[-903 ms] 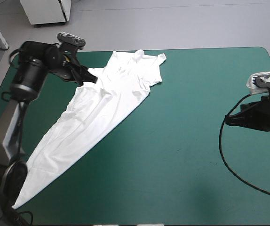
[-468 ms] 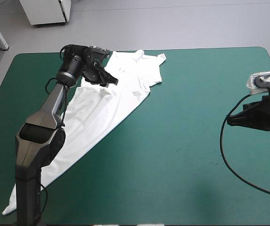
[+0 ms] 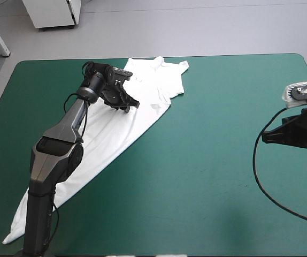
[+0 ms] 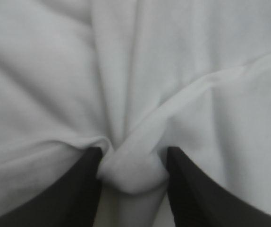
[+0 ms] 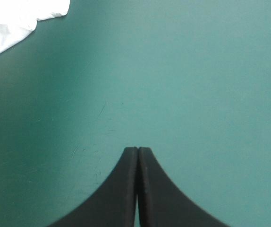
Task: Fold the cloth
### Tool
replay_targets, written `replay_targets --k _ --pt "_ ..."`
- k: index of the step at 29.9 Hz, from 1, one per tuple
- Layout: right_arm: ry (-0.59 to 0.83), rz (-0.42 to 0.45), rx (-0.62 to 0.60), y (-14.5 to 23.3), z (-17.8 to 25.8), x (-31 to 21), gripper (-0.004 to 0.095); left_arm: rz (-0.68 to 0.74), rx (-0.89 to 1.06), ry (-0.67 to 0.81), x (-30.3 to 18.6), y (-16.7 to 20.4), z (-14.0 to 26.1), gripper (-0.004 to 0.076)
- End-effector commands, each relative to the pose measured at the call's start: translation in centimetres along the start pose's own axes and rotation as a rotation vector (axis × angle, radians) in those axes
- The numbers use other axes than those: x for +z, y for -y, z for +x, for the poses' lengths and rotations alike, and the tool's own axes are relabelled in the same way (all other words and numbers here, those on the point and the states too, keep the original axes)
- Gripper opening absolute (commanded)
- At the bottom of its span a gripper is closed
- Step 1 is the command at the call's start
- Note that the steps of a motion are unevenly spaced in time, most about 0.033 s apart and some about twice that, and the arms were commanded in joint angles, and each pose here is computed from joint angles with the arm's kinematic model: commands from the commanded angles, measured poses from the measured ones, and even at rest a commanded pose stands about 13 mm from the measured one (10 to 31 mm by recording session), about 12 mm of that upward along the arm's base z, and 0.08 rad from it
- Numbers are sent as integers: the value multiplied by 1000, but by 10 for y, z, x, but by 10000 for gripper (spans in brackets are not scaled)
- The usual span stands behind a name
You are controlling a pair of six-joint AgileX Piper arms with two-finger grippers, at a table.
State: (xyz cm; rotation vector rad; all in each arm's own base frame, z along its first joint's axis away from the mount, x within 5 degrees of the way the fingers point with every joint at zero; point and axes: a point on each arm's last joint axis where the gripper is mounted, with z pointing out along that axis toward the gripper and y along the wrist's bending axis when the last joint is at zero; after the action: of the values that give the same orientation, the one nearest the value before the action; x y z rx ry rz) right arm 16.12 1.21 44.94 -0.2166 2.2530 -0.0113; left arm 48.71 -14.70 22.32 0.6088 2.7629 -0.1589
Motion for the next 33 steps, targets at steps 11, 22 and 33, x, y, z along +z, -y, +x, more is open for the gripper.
replay_targets --k 11,22,33 --pt "113 27 -18 2 -12 -9 -13 187 119 33 -19 49 -6 -22" --pt "126 28 -17 2 -13 -9 -13 309 437 15 -25 207 12 -22" --pt "127 22 -9 2 -13 -9 -13 430 711 6 -47 346 68 -22"
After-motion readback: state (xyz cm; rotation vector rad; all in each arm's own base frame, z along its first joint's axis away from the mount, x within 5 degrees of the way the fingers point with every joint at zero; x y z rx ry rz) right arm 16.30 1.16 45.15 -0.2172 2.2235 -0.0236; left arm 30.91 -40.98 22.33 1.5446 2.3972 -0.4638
